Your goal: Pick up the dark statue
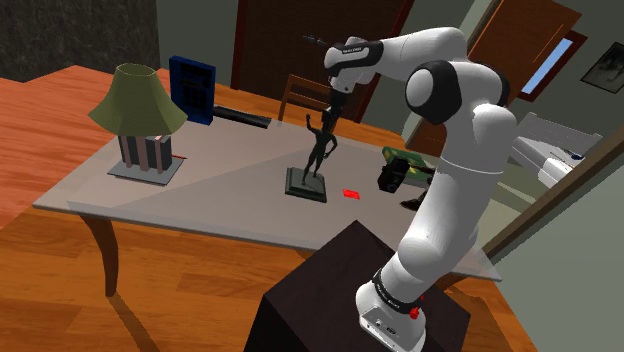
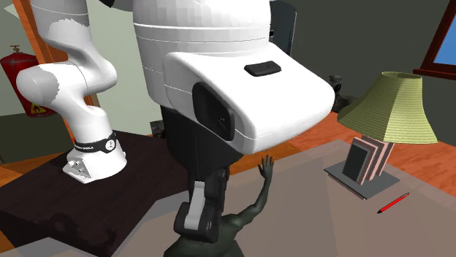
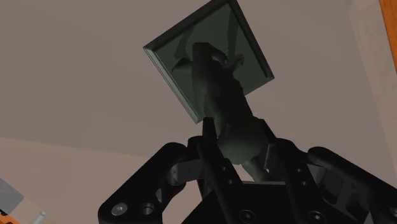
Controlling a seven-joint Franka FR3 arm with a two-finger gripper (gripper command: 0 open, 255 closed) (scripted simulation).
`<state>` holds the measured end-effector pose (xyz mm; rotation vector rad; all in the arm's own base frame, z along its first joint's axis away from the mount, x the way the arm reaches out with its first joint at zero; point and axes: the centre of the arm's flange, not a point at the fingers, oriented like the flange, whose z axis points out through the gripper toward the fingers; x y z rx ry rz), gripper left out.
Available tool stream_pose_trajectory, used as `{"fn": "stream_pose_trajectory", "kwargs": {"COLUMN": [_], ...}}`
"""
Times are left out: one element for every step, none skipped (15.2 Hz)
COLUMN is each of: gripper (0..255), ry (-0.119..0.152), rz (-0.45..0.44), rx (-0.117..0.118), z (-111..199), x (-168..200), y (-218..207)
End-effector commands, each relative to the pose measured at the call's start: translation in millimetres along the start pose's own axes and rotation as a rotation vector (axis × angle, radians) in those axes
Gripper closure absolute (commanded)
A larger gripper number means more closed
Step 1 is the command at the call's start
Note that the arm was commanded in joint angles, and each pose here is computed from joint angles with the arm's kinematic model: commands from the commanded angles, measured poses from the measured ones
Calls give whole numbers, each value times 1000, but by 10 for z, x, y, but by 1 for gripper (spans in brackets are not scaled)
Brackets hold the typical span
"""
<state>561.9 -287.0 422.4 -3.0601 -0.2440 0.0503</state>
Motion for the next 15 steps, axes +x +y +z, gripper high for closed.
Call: {"fn": "stream_pose_trajectory", "kwargs": {"gripper": [255, 255, 255, 255, 255, 255, 255, 255, 255, 255, 255, 255, 255, 255, 255], "ry": [1, 1, 1, 1, 1, 1, 1, 1, 1, 1, 1, 1, 1, 1, 1], "rz": [0, 0, 0, 0, 0, 0, 0, 0, 0, 0, 0, 0, 0, 0, 0], "rx": [0, 0, 0, 0, 0, 0, 0, 0, 0, 0, 0, 0, 0, 0, 0], "z": [-98, -151, -204, -256, -309, -361, -414, -467, -519, -572, -625, -677, -730, -738, -738], "x": [-4, -5, -6, -8, -9, -11, -12, -14, -15, -16, -18, -19, -21, -21, -21], "y": [-10, -14, -18, -21, -25, -29, -33, -37, -41, -45, -49, -53, -57, -57, -57]}}
